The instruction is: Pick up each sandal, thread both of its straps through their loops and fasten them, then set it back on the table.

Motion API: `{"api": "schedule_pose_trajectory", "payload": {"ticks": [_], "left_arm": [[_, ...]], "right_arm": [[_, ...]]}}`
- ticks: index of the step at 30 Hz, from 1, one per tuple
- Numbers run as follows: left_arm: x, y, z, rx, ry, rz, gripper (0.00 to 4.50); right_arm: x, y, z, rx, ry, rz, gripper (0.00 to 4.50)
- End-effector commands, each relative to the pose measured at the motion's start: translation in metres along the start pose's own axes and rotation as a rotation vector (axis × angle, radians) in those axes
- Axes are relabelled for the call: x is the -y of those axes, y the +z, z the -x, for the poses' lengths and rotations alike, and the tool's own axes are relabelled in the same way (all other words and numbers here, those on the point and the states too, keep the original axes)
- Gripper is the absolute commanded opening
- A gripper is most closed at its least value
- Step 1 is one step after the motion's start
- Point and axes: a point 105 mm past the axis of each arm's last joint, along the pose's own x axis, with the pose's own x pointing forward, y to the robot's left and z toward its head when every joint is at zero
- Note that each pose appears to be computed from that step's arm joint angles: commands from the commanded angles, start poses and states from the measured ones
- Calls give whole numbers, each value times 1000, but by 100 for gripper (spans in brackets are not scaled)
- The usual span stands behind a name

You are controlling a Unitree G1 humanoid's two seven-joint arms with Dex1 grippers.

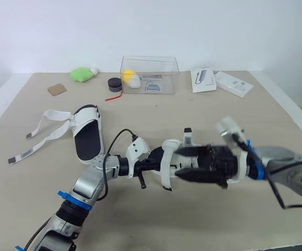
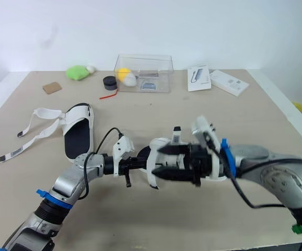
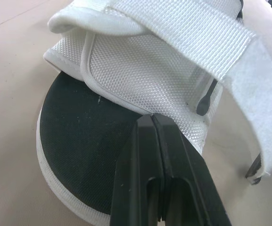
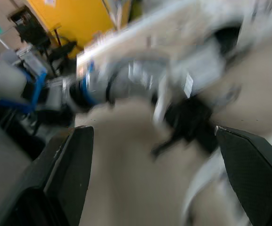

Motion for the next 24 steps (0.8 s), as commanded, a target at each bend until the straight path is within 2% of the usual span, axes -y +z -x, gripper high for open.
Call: {"api": "schedule_pose_trajectory", "payload": {"ticks": [1,13,16,18,20,22,24], "left_arm": [[3,-32,1,-103,1,81,0],[1,-31,0,-99,6,81,0],[1,-31,-1,-98,7,80,0],[1,-31,-1,-96,8,80,0],[1,-30,-1,-96,10,80,0],[1,-30,-1,-95,13,80,0],[0,-30,0,-94,16,79,0]], "right_arm": [[-8,-11,-3,-59,-32,32,442],[17,-38,-10,-165,-203,76,442],[19,-40,-18,-180,-212,90,374],[20,-44,-24,-197,-217,94,244],[21,-47,-28,-215,-217,102,168],[23,-48,-30,-228,-225,109,72],[26,-48,-31,-238,-234,114,11]]}}
